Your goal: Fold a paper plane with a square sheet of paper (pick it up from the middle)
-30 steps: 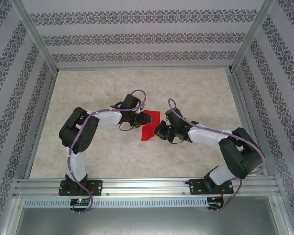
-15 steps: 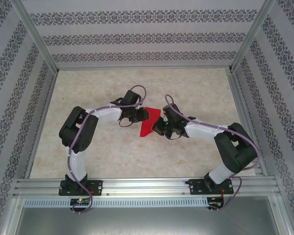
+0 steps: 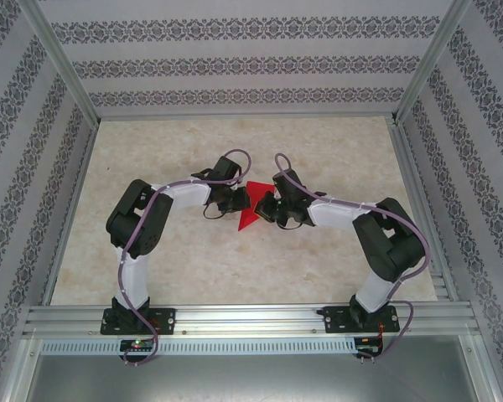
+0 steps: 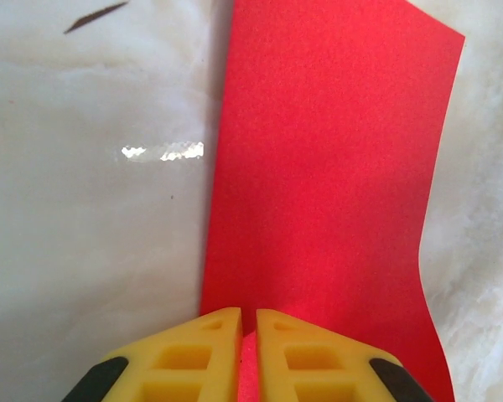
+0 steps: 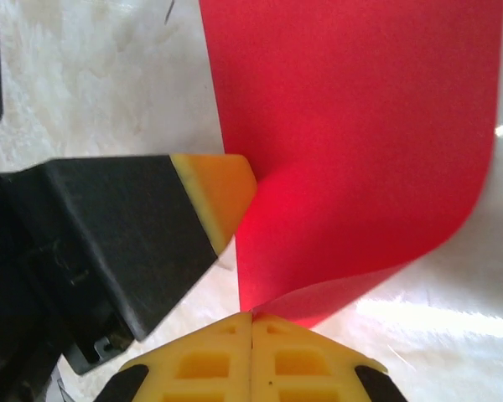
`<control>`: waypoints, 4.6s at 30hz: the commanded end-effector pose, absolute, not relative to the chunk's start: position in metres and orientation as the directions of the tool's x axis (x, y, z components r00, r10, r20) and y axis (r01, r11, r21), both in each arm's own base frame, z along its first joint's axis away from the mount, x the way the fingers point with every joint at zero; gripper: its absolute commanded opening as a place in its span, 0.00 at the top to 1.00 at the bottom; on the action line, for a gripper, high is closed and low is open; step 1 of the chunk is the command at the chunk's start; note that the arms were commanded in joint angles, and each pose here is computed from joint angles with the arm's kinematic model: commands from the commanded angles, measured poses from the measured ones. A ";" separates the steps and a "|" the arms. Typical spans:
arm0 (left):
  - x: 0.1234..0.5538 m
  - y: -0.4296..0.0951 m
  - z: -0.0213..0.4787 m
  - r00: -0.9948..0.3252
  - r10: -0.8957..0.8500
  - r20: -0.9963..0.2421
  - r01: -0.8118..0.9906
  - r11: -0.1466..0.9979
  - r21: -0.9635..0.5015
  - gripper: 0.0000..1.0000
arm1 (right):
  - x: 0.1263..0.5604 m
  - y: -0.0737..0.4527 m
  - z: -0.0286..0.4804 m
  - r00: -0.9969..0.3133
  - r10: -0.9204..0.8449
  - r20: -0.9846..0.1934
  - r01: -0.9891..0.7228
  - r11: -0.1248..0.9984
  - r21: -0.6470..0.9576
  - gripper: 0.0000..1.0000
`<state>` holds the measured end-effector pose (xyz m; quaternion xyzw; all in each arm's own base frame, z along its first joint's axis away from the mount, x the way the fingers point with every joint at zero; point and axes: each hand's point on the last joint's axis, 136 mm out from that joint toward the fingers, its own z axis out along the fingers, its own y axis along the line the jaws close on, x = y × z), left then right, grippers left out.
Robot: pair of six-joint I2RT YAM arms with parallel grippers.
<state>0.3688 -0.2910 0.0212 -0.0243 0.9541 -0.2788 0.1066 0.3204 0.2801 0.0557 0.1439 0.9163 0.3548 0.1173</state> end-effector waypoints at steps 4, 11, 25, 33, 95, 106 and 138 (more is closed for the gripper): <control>0.363 -0.283 0.008 -0.984 -0.105 -0.142 -0.019 0.864 -0.503 0.87 | 0.348 0.285 0.061 -0.915 0.354 -0.192 0.130 0.711 0.691 1.00; 0.375 -0.300 0.056 -0.971 -0.082 -0.226 0.070 0.805 -0.590 0.84 | 0.334 0.278 0.053 -0.942 0.292 -0.165 0.123 0.758 0.640 1.00; 0.410 -0.300 0.044 -0.961 -0.093 -0.262 0.079 0.811 -0.579 0.81 | 0.321 0.277 0.043 -0.964 0.232 -0.132 0.104 0.781 0.616 1.00; 0.406 -0.302 0.018 -0.977 -0.062 -0.206 0.067 0.822 -0.565 0.81 | 0.316 0.274 0.047 -0.967 0.217 -0.131 0.095 0.789 0.607 0.99; 0.336 -0.292 -0.002 -0.993 -0.079 -0.091 -0.020 0.851 -0.524 0.85 | 0.306 0.291 0.030 -0.986 0.134 -0.102 0.054 0.828 0.558 0.98; 0.335 -0.293 -0.003 -0.993 -0.077 -0.087 -0.020 0.849 -0.527 0.85 | 0.294 0.289 0.020 -0.993 0.094 -0.074 0.039 0.844 0.535 0.98; 0.335 -0.293 -0.003 -0.993 -0.077 -0.086 -0.020 0.847 -0.531 0.85 | 0.294 0.282 0.010 -0.992 0.098 -0.085 0.041 0.858 0.512 0.98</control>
